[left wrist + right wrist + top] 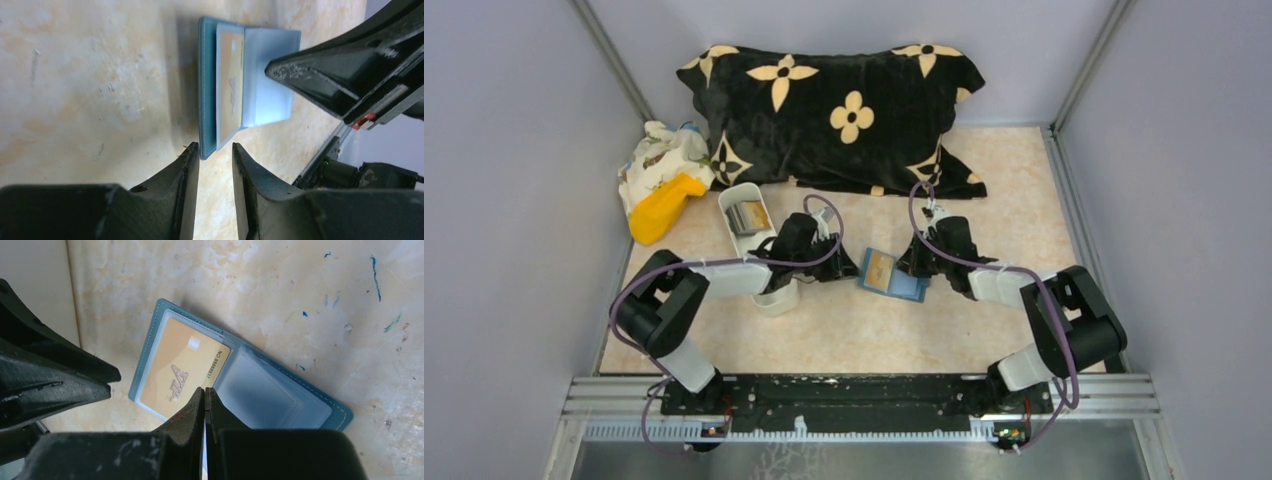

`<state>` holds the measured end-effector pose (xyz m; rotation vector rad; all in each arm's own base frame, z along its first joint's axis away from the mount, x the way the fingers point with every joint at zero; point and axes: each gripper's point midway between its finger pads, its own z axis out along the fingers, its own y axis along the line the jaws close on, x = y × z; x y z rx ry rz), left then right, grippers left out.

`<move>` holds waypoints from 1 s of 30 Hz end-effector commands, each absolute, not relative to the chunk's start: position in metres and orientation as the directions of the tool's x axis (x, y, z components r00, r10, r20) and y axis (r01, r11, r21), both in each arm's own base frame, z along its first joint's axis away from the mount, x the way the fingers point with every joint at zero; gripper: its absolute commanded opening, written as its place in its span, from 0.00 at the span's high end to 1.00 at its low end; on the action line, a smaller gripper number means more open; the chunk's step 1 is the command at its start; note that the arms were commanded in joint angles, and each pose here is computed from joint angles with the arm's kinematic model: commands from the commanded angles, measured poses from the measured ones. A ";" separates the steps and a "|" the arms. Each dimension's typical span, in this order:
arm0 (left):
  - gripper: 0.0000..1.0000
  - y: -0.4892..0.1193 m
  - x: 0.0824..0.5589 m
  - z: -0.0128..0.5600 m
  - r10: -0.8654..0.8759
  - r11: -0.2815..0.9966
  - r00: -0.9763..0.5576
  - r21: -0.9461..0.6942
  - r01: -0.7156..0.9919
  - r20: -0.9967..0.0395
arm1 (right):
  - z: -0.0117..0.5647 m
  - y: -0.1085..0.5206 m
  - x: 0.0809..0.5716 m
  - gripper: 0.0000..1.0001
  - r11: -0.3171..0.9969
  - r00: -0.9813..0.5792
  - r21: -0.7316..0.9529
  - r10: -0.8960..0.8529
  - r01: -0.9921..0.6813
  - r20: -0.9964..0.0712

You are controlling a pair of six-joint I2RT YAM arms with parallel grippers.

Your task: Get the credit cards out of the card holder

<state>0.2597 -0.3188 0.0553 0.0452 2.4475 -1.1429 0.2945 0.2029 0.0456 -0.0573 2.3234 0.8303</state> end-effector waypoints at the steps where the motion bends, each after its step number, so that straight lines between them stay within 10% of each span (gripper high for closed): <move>1: 0.65 -0.317 0.282 0.073 -0.139 0.713 -0.850 -0.647 0.270 -0.508 | 0.064 0.214 0.307 1.00 0.751 -0.746 0.593 0.211 -0.289 -0.631; 12: 0.68 -0.379 0.288 0.102 -0.085 0.520 -0.879 -0.773 0.363 -0.470 | 0.059 0.208 0.297 1.00 0.756 -0.751 0.600 0.231 -0.261 -0.618; 30: 0.70 -0.355 0.271 0.029 -0.043 0.588 -0.952 -0.778 0.220 -0.302 | 0.050 0.204 0.294 0.90 0.764 -0.758 0.600 0.243 -0.235 -0.606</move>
